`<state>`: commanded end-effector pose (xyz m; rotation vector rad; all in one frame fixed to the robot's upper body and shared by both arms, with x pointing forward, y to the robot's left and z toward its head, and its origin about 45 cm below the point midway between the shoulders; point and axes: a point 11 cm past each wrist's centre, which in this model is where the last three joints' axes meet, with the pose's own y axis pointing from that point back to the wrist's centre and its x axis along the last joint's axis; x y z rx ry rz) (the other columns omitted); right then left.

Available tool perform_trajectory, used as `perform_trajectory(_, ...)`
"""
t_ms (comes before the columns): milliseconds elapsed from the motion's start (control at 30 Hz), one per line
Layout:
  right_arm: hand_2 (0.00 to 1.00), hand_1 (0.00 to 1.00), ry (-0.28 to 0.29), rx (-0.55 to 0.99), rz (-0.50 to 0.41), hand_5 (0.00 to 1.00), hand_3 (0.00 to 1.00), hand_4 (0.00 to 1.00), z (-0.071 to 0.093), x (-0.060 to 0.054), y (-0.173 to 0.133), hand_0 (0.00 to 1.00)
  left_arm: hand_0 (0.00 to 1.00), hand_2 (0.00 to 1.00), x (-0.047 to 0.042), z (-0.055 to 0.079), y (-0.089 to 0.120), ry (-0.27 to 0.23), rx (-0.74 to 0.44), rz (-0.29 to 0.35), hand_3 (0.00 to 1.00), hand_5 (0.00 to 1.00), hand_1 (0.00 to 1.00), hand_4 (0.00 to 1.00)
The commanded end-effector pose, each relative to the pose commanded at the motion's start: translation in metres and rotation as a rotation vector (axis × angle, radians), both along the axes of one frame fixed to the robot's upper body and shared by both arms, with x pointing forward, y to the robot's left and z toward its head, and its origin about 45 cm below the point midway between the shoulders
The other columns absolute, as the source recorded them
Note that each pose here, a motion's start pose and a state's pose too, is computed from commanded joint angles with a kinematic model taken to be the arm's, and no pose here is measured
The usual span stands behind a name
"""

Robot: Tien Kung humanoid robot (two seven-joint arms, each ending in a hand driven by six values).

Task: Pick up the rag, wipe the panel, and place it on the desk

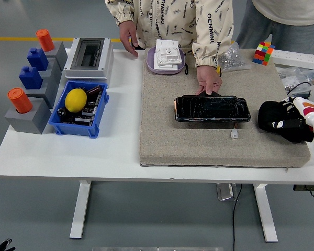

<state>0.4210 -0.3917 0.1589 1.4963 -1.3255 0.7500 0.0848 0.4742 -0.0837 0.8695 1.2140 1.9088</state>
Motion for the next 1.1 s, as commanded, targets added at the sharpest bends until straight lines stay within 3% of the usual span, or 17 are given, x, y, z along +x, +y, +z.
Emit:
perform_trajectory(133, 0.653, 0.602, -0.019, 0.0, -0.003, 0.278, 0.624, 0.998, 0.0026, 0.0006, -0.0007, 0.616, 0.725, 0.767, 0.0016, 0.0001, -0.0005, -0.004, -0.001, -0.001, 0.624, 0.578, 0.716, 0.692)
perform_trajectory(167, 0.604, 0.568, -0.02, -0.001, -0.003, 0.237, 0.559, 0.998, 0.0027, 0.0006, -0.0009, 0.536, 0.726, 0.767, 0.0018, 0.0002, -0.0005, -0.005, -0.001, 0.0, 0.624, 0.578, 0.716, 0.692)
perform_trajectory(333, 0.604, 0.568, -0.027, -0.005, -0.011, 0.237, 0.559, 0.998, 0.0028, -0.0001, -0.0027, 0.536, 0.726, 0.767, 0.0009, 0.0003, 0.0002, -0.003, 0.0, 0.002, 0.624, 0.578, 0.716, 0.692)
perform_trajectory(367, 0.566, 0.538, -0.027, -0.005, -0.012, 0.242, 0.526, 0.998, 0.0027, -0.0002, -0.0029, 0.49, 0.725, 0.767, 0.0007, 0.0003, 0.0002, -0.002, 0.0, 0.002, 0.624, 0.578, 0.716, 0.692)
perform_trajectory(733, 0.54, 0.511, -0.026, -0.005, -0.012, 0.241, 0.501, 0.998, 0.0031, -0.0001, -0.0035, 0.454, 0.725, 0.767, 0.0023, 0.0008, 0.0007, -0.006, 0.001, 0.0, 0.624, 0.577, 0.716, 0.691)
perform_trajectory(767, 0.517, 0.485, -0.027, -0.006, -0.013, 0.204, 0.488, 0.997, 0.0032, -0.0001, -0.0037, 0.424, 0.726, 0.767, 0.0022, 0.0008, 0.0008, -0.005, 0.001, 0.0, 0.625, 0.577, 0.716, 0.692)
perform_trajectory(933, 0.517, 0.485, -0.03, -0.01, -0.014, 0.204, 0.488, 0.997, 0.0039, 0.0, -0.0046, 0.424, 0.726, 0.767, 0.0015, 0.0008, 0.0011, -0.004, 0.001, 0.001, 0.625, 0.577, 0.716, 0.692)
perform_trajectory(967, 0.497, 0.462, -0.03, -0.01, -0.014, 0.157, 0.478, 0.958, 0.0041, 0.0001, -0.0046, 0.385, 0.724, 0.767, 0.0014, 0.0008, 0.0011, -0.004, 0.001, 0.001, 0.624, 0.579, 0.716, 0.692)
perform_trajectory(1100, 0.497, 0.462, -0.034, -0.011, -0.014, 0.157, 0.478, 0.958, 0.0051, 0.0005, -0.0046, 0.385, 0.724, 0.767, 0.0014, 0.0007, 0.0009, -0.004, 0.001, 0.002, 0.624, 0.579, 0.716, 0.692)
